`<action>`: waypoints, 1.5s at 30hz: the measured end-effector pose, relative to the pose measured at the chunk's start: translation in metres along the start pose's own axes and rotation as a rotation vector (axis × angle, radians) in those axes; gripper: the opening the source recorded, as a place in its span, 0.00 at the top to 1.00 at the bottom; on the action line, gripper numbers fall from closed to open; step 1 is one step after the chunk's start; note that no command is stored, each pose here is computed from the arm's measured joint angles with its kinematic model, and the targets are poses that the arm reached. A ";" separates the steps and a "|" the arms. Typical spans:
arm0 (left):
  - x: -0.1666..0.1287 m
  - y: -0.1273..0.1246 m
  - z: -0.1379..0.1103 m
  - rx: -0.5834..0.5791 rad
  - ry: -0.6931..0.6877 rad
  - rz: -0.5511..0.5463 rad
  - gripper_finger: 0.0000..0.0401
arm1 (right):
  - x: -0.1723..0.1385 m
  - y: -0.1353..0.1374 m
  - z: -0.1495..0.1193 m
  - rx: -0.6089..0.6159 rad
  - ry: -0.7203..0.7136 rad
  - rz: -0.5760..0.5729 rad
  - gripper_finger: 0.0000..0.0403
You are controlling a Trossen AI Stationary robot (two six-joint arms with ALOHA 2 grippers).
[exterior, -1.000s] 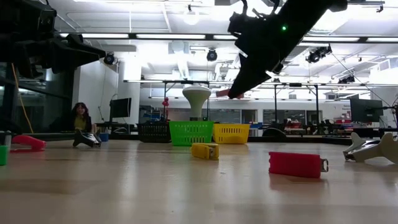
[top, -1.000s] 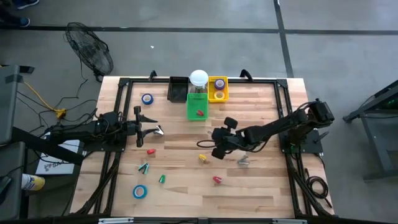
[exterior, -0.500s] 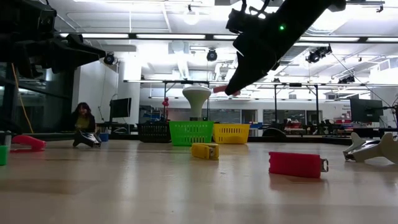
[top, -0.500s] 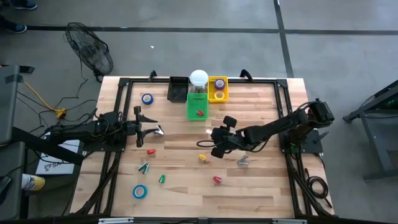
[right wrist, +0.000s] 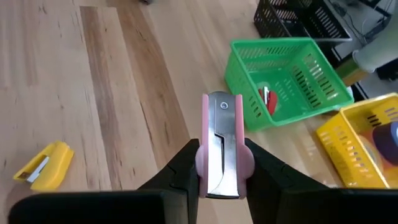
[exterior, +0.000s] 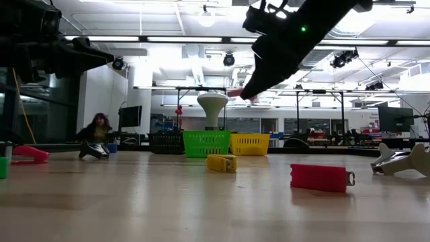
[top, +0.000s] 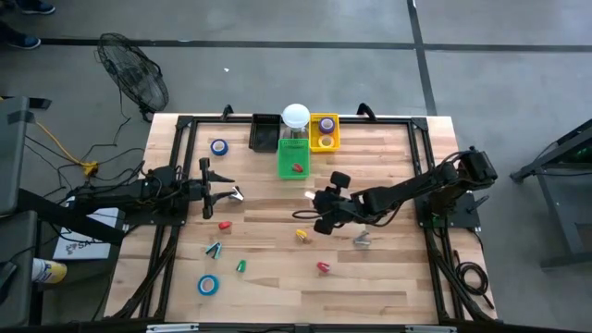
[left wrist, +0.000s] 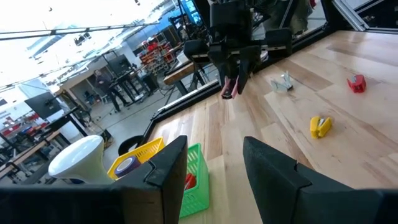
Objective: Pick and place Stapler, Stapler remover, tape
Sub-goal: Put the pink staple remover into the black bin
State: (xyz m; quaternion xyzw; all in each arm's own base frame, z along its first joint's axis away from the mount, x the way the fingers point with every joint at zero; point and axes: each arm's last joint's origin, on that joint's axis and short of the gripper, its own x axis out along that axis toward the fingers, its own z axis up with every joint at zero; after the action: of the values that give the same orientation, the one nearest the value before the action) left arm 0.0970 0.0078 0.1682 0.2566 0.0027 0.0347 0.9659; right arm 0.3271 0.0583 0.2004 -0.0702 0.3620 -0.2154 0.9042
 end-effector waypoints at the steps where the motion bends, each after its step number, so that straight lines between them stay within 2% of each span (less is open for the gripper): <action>1: 0.000 0.000 0.000 0.000 0.000 0.000 0.62 | 0.000 0.000 0.001 -0.004 -0.006 0.002 0.80; 20: 0.000 0.001 0.002 -0.008 -0.023 0.013 0.62 | -0.011 0.015 0.003 -0.060 -0.082 0.001 0.80; 28: 0.000 0.000 0.002 -0.015 -0.042 -0.034 0.62 | -0.019 0.023 0.001 -0.030 -0.107 -0.034 0.80; 34: 0.000 0.000 0.002 -0.003 -0.027 -0.008 0.62 | -0.020 0.025 0.001 -0.012 -0.112 -0.026 0.80; 45: 0.004 0.006 0.013 0.007 -0.139 0.020 0.62 | -0.028 0.036 0.007 0.018 -0.193 0.019 0.80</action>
State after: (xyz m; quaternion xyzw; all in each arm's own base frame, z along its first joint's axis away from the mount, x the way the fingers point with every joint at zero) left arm 0.1007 0.0066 0.1820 0.2616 -0.0669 0.0262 0.9625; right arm 0.3260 0.1024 0.2130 -0.0790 0.2721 -0.2023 0.9375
